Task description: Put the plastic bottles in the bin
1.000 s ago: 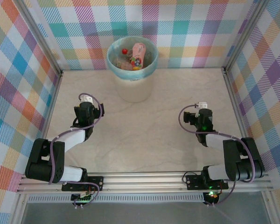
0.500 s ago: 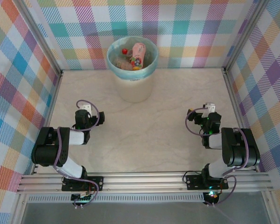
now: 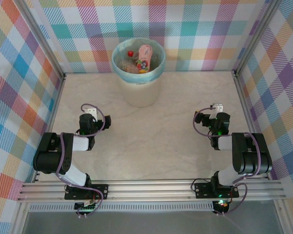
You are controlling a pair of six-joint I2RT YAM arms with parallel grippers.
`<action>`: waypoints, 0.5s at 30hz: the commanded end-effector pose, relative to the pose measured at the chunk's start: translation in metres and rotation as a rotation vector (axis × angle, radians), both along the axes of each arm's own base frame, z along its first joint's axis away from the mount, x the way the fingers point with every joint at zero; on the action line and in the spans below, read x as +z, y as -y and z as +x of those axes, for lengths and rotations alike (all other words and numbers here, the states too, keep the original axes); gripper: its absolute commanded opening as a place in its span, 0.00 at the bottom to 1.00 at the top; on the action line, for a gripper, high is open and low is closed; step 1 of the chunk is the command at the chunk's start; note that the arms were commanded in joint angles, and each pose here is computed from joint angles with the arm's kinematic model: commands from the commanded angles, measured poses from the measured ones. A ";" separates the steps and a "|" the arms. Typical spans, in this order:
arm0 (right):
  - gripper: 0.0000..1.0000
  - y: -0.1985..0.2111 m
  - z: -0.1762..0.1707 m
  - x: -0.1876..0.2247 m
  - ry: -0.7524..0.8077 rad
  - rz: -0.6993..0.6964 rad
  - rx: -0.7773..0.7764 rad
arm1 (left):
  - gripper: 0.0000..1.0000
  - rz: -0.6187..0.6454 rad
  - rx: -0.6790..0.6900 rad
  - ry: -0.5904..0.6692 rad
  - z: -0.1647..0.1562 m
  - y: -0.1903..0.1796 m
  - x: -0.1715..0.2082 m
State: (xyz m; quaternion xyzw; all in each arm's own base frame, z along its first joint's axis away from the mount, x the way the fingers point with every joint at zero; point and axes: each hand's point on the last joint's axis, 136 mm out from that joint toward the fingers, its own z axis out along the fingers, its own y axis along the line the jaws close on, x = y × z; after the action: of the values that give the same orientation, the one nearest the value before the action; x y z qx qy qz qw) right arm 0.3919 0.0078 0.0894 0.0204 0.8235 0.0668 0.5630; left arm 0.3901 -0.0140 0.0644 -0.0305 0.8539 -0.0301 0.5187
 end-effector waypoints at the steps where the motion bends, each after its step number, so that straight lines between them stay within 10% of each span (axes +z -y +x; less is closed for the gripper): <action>1: 1.00 -0.003 0.003 0.004 0.011 -0.009 0.017 | 1.00 0.013 -0.002 0.050 0.009 0.001 0.014; 15: 1.00 -0.003 0.003 0.004 0.012 -0.010 0.017 | 1.00 0.013 -0.004 0.049 0.009 0.001 0.014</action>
State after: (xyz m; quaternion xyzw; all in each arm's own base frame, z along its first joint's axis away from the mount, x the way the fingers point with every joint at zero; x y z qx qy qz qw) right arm 0.3917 0.0078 0.0888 0.0205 0.8243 0.0668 0.5619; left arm 0.3901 -0.0141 0.0644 -0.0304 0.8539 -0.0302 0.5187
